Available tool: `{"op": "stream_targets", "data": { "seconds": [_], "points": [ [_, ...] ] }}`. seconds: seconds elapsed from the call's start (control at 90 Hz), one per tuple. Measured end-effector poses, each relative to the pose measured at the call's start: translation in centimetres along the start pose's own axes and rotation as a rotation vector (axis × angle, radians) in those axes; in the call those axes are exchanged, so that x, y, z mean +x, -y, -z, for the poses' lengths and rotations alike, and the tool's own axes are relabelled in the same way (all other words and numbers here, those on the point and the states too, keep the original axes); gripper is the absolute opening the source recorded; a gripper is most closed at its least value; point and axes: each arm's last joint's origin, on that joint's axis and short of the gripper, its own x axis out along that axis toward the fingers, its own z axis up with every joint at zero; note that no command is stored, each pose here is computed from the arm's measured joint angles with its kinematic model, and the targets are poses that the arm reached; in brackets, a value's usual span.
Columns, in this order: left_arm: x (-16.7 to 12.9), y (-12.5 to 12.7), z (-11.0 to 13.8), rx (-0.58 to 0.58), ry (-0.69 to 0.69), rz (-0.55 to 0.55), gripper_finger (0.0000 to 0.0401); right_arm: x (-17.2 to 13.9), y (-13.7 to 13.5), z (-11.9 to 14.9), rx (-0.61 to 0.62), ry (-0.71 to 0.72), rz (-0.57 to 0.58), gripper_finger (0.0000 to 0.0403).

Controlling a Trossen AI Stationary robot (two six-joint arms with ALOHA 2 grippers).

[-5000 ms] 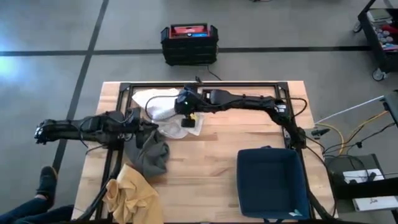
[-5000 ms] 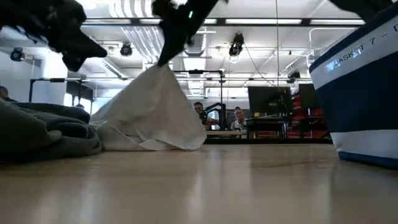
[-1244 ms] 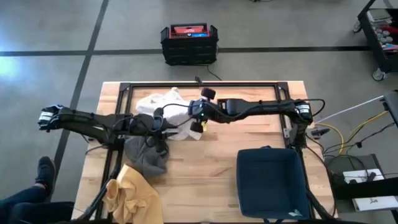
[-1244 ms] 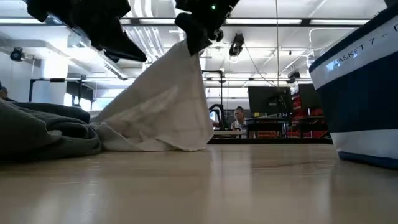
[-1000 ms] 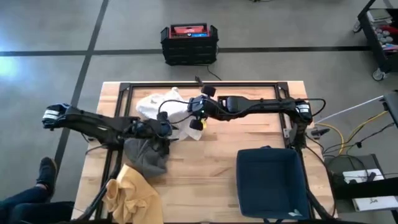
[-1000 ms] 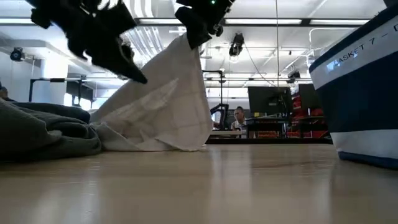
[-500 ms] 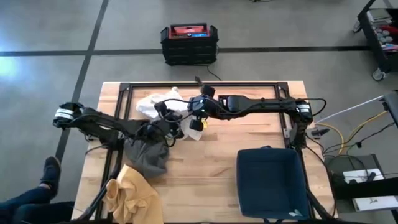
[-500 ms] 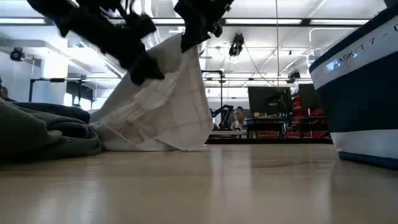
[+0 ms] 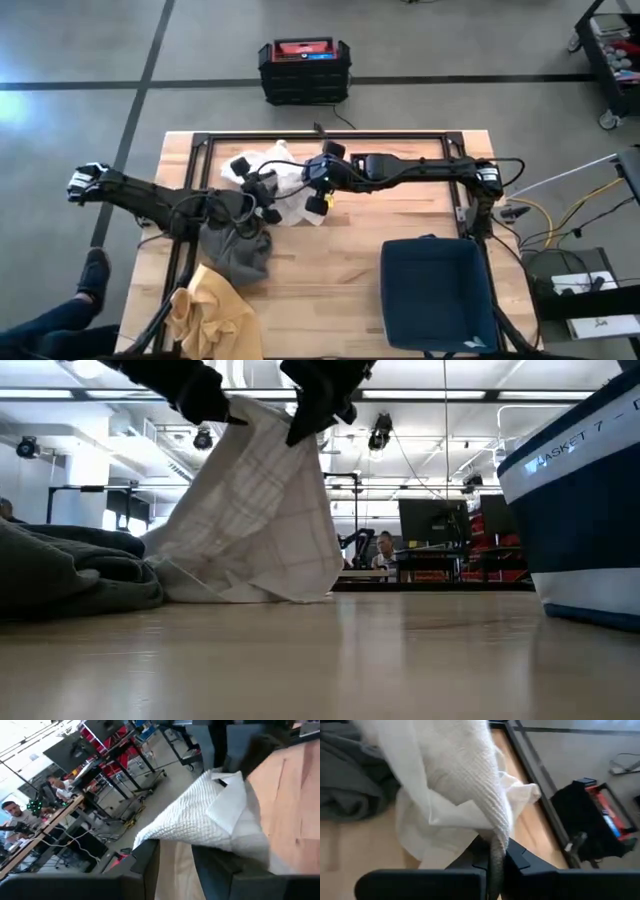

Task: Fold towel
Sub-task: Fold the white towel

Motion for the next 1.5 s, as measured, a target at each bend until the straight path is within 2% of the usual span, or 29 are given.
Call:
{"op": "stream_targets", "data": {
  "seconds": [0.167,0.311,0.422,0.544,0.933,1.078,1.2,1.289,1.356,1.456,1.5],
  "points": [
    [0.0,0.4,0.1,0.095,0.017,0.085,0.0119,0.0,-0.2,0.0,0.004,-0.002,-0.056,0.0],
    [0.0,0.4,0.2,0.169,0.022,0.092,0.0135,0.0,-0.2,0.0,0.008,-0.002,-0.065,0.0],
    [0.0,0.3,0.1,0.189,0.02,0.085,0.0154,0.0,-0.2,0.0,0.008,-0.002,-0.065,0.0],
    [-0.1,0.1,0.0,0.226,-0.016,-0.002,0.0174,0.0,-0.3,0.0,0.017,-0.002,-0.086,0.0],
    [-0.2,-0.3,-0.3,0.207,-0.006,-0.028,0.0209,0.0,-0.4,0.0,0.013,0.0,-0.124,0.0],
    [-0.2,0.0,-0.5,0.255,0.057,0.071,0.0209,0.0,-0.5,-0.1,-0.019,0.011,-0.167,0.0],
    [-0.2,0.3,-0.6,0.255,0.122,0.193,0.0196,-0.1,-0.7,-0.5,-0.054,0.057,-0.171,0.0],
    [-0.2,0.2,-0.5,0.209,0.107,0.179,0.0168,-0.2,-1.0,-0.6,-0.074,0.077,-0.187,0.0],
    [-0.1,0.1,-0.5,0.175,0.084,0.14,0.0127,-0.2,-1.2,-0.7,-0.089,0.082,-0.199,0.0],
    [-0.4,-0.1,-0.6,0.156,0.087,0.135,0.0036,-0.4,-1.5,-0.7,-0.117,0.086,-0.203,0.0],
    [-0.6,-0.2,-0.9,0.141,0.094,0.137,0.0015,-0.4,-1.6,-0.7,-0.121,0.085,-0.199,0.0]
  ]
}}
